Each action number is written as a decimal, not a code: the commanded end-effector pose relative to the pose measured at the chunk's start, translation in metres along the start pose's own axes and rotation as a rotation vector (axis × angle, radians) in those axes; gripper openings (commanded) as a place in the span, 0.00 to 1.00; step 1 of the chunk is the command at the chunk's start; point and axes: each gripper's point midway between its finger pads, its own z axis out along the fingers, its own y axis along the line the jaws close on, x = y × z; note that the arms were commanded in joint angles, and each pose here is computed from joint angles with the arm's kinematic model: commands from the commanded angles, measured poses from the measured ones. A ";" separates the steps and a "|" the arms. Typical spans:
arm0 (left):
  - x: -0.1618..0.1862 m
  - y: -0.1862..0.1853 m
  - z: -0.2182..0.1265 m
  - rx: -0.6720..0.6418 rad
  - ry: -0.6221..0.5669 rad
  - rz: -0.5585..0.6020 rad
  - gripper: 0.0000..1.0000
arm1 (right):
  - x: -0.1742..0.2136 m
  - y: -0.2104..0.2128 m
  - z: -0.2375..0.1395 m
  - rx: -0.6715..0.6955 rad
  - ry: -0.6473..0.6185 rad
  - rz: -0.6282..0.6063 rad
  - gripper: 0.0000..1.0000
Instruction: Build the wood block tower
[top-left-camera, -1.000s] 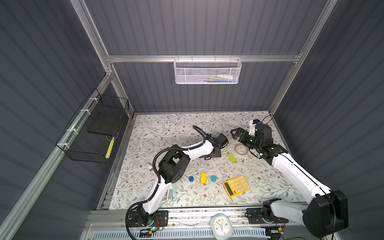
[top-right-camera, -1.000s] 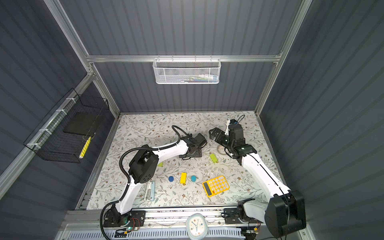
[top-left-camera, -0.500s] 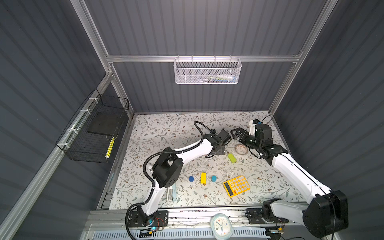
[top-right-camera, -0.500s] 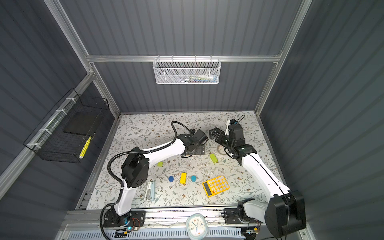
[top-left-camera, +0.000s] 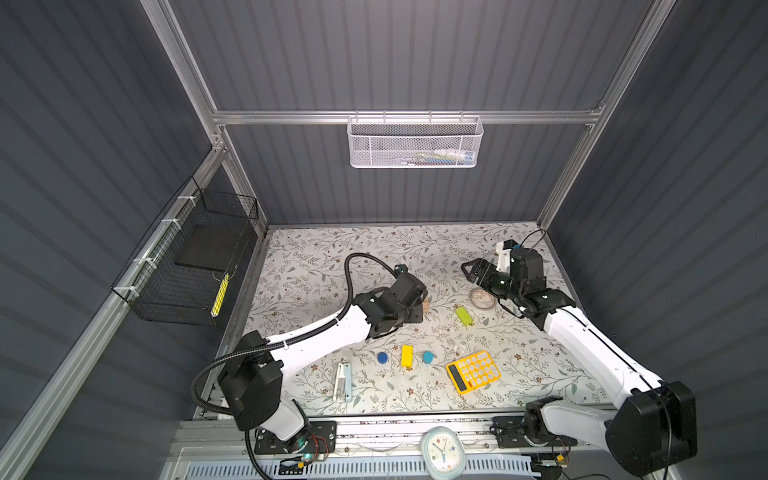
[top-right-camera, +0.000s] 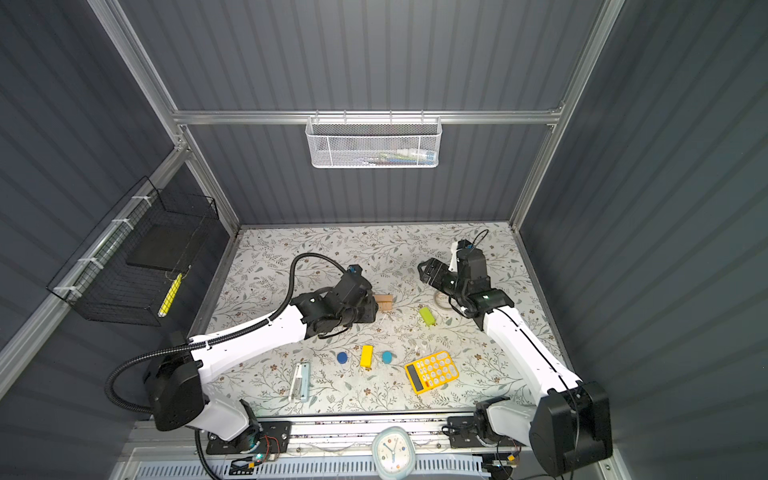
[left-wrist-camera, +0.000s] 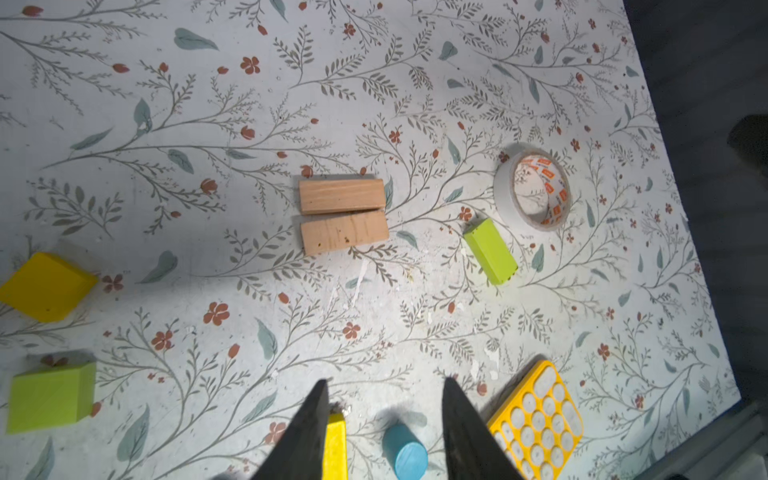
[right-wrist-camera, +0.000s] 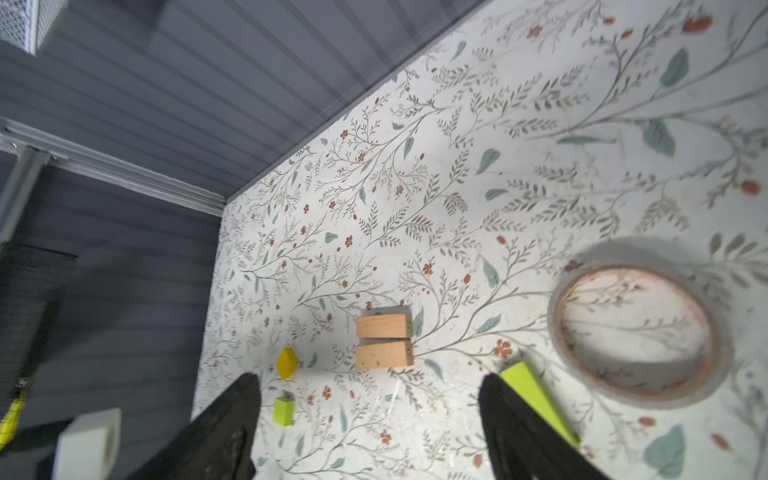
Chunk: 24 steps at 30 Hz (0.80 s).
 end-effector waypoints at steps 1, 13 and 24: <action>0.009 0.006 0.004 0.079 0.022 -0.058 0.30 | 0.021 0.000 0.002 -0.016 0.077 -0.001 0.65; 0.036 0.048 0.057 0.126 0.135 -0.189 0.00 | 0.112 -0.014 0.042 0.053 0.321 -0.031 0.00; 0.048 0.075 0.102 0.089 0.220 -0.239 0.00 | 0.156 -0.025 0.075 0.100 0.445 -0.026 0.00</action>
